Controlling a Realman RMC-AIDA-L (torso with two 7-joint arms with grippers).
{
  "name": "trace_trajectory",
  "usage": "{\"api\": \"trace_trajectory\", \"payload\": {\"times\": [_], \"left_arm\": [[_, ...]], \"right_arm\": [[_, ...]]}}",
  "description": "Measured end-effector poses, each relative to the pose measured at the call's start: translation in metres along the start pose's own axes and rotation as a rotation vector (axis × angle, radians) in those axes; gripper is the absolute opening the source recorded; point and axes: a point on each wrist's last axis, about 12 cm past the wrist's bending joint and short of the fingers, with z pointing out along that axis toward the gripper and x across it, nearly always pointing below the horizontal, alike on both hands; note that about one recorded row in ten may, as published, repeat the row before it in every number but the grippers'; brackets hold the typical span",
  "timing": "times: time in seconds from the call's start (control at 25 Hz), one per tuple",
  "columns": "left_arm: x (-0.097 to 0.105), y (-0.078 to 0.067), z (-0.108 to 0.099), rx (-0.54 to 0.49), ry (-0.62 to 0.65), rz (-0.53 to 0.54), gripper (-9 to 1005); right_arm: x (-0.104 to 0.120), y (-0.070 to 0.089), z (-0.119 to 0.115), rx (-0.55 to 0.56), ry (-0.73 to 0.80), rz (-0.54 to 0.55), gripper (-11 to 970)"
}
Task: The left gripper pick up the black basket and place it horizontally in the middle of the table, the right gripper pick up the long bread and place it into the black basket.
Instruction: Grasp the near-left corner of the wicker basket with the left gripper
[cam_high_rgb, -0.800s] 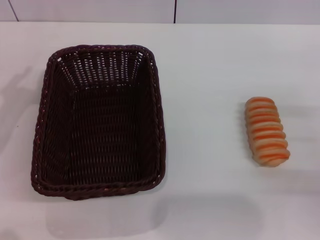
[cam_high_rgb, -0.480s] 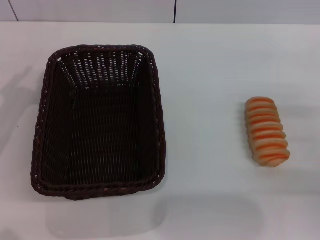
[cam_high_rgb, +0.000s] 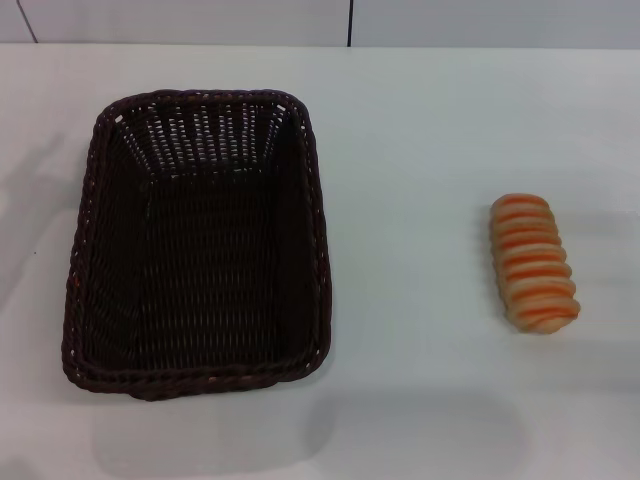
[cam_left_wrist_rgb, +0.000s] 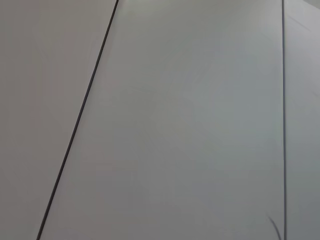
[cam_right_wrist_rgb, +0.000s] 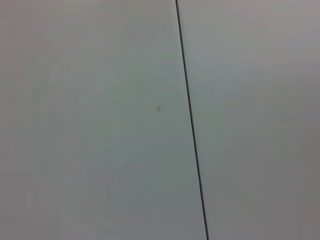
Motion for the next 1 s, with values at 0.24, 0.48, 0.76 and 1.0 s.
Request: {"api": "trace_trajectory", "payload": {"times": [0.24,0.48,0.76,1.0], "left_arm": [[0.0006,-0.0007,-0.0007,0.004,0.005,-0.003,452],[0.0007,-0.0007,-0.0009,0.004,0.005,-0.007,452],[0.0008,-0.0008,-0.0013,0.004,0.007,-0.007,452],[0.0008,-0.0007,-0.0019,0.003,0.008,-0.007,453]], "right_arm": [[-0.0005,0.0006,-0.0002,-0.003,-0.005,0.001,702],[-0.0014,0.0027,-0.0024,-0.010,-0.010,0.005,702],[-0.0012,0.0034,-0.0029,-0.012,-0.009,0.006,702],[-0.0009,0.0059,-0.0027,-0.022,-0.008,0.010,701]]}}
